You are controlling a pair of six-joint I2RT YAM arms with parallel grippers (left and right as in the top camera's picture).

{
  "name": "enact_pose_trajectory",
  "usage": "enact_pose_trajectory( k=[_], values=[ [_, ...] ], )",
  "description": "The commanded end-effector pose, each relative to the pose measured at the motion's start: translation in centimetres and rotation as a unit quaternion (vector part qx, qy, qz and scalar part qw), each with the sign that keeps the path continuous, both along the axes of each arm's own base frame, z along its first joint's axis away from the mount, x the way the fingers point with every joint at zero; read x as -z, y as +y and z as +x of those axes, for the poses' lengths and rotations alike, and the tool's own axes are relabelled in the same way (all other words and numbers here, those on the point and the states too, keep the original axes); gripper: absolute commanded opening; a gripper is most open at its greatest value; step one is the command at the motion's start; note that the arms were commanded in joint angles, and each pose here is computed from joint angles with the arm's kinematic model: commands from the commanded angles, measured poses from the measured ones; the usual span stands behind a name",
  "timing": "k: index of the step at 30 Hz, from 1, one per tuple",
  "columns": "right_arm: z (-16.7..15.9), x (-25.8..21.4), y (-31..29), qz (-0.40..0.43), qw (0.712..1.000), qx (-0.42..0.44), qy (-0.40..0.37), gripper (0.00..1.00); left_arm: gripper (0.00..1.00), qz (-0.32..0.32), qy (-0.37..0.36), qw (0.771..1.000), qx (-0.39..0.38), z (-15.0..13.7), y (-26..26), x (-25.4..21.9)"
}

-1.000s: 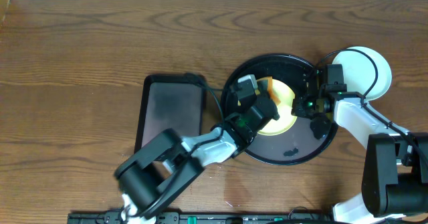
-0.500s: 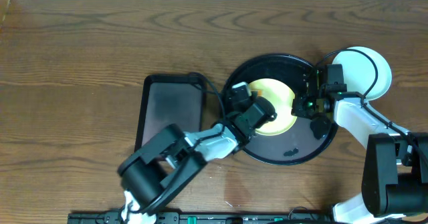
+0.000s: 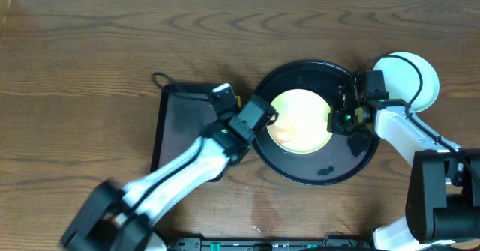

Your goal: Clean dirty plates on tray and stack at the side

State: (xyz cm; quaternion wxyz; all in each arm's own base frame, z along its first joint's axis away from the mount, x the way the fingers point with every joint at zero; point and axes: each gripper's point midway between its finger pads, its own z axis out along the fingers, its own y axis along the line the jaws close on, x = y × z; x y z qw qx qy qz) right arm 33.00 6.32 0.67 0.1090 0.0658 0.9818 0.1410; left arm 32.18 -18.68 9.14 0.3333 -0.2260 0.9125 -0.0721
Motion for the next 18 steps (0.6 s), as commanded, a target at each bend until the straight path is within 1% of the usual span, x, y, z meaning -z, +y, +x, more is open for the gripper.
enact_pose_trajectory(
  k=[1, 3, 5, 9, 11, 13, 16, 18],
  values=[
    [2.2, -5.1, 0.2, -0.011, 0.997, -0.029, -0.072, 0.01, 0.07, -0.007, -0.048, 0.999, -0.021, 0.0, 2.8, -5.0],
    [2.7, -7.9, 0.3, -0.019, 0.993, -0.042, -0.106, 0.01, 0.07, 0.006, -0.051, 0.998, -0.022, -0.2, 4.7, -6.2],
    [3.2, -11.2, 0.1, -0.05, 0.985, -0.059, -0.152, 0.01, 0.08, 0.028, -0.038, 0.998, -0.03, -0.9, 7.1, -6.7],
    [3.2, -17.0, -0.5, -0.139, 0.958, -0.074, -0.24, 0.01, 0.08, 0.049, 0.036, 0.998, -0.009, -2.7, 10.1, -5.1],
    [2.8, -19.5, -0.4, -0.187, 0.937, -0.09, -0.282, 0.01, 0.07, 0.044, 0.075, 0.996, 0.02, -3.4, 10.5, -3.8],
    [2.4, -21.4, 0.2, -0.228, 0.914, -0.121, -0.315, 0.01, 0.08, 0.033, 0.098, 0.994, 0.038, -3.8, 10.8, -2.8],
    [2.1, -23.7, 1.2, -0.291, 0.875, -0.159, -0.352, 0.01, 0.07, 0.02, 0.116, 0.993, 0.026, -4.1, 11.7, -2.1],
    [2.1, -24.6, 1.0, -0.338, 0.855, -0.158, -0.361, 0.01, 0.07, 0.02, 0.119, 0.993, 0.018, -4.1, 12.2, -2.0]
  ],
)
